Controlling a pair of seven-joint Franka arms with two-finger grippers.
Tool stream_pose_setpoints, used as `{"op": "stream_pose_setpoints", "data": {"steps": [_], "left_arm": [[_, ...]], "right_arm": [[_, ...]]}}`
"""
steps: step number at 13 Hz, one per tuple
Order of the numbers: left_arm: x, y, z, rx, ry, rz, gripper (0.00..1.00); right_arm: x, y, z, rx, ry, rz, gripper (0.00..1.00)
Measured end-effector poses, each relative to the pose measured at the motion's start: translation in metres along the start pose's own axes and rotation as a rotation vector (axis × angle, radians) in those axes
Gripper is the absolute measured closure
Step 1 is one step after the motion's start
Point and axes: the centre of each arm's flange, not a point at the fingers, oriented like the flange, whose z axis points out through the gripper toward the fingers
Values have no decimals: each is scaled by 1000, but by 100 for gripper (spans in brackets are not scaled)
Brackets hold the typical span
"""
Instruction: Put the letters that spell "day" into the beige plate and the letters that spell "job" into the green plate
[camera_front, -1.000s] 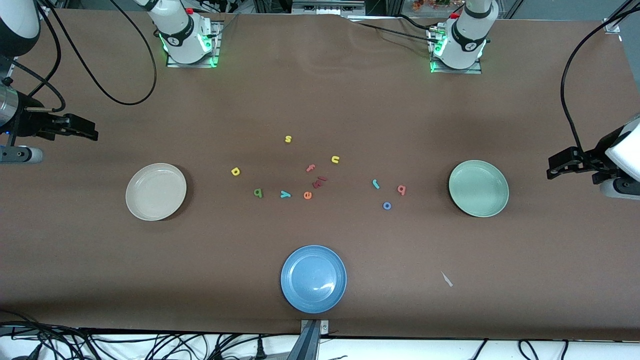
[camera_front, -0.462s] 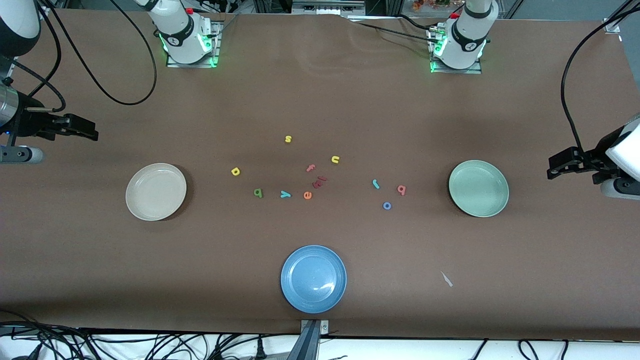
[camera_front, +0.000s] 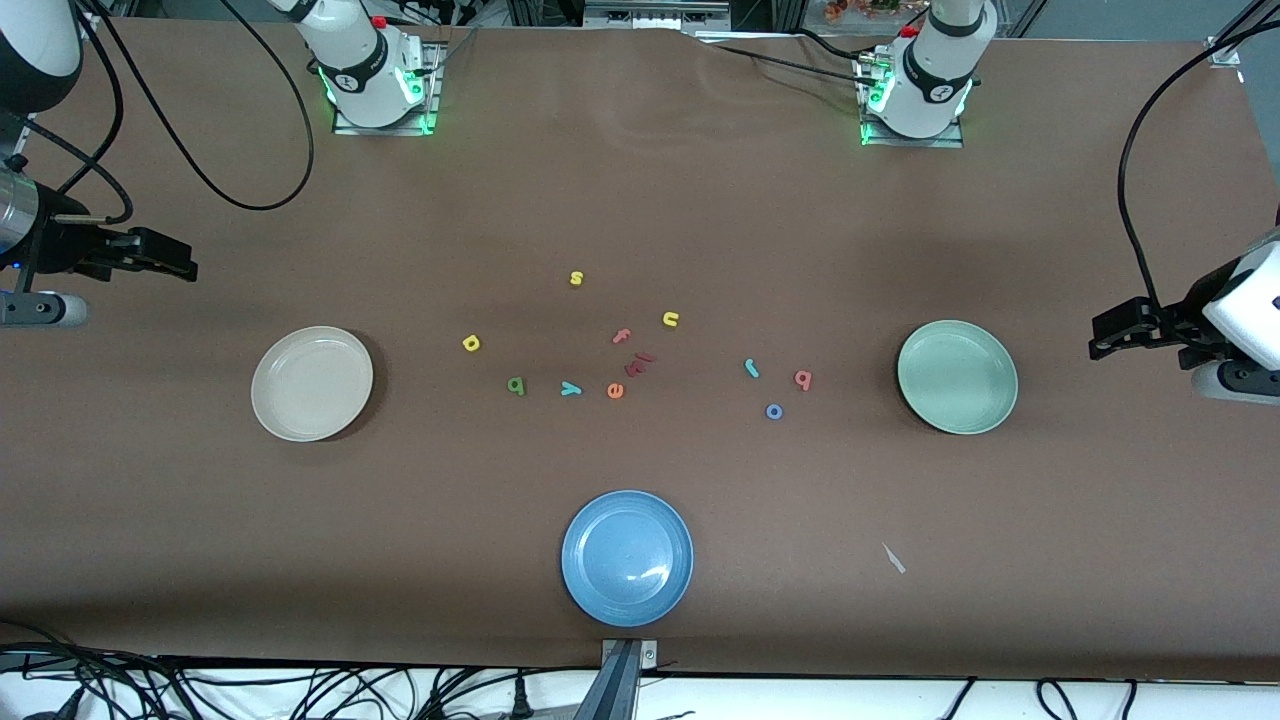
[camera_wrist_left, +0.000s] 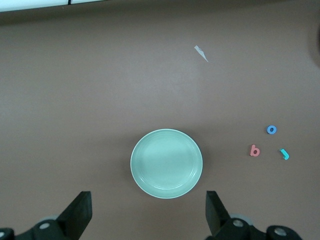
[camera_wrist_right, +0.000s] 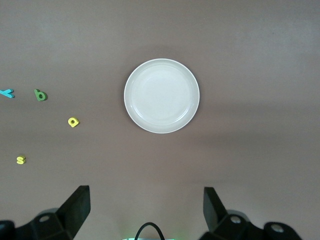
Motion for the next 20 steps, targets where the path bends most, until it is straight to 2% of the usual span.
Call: {"op": "stream_pose_setpoints", "data": {"steps": [20], "left_arm": [[2, 1, 7, -4, -13, 4, 0]], "right_arm": [[0, 0, 0, 0, 0, -1, 0]]}}
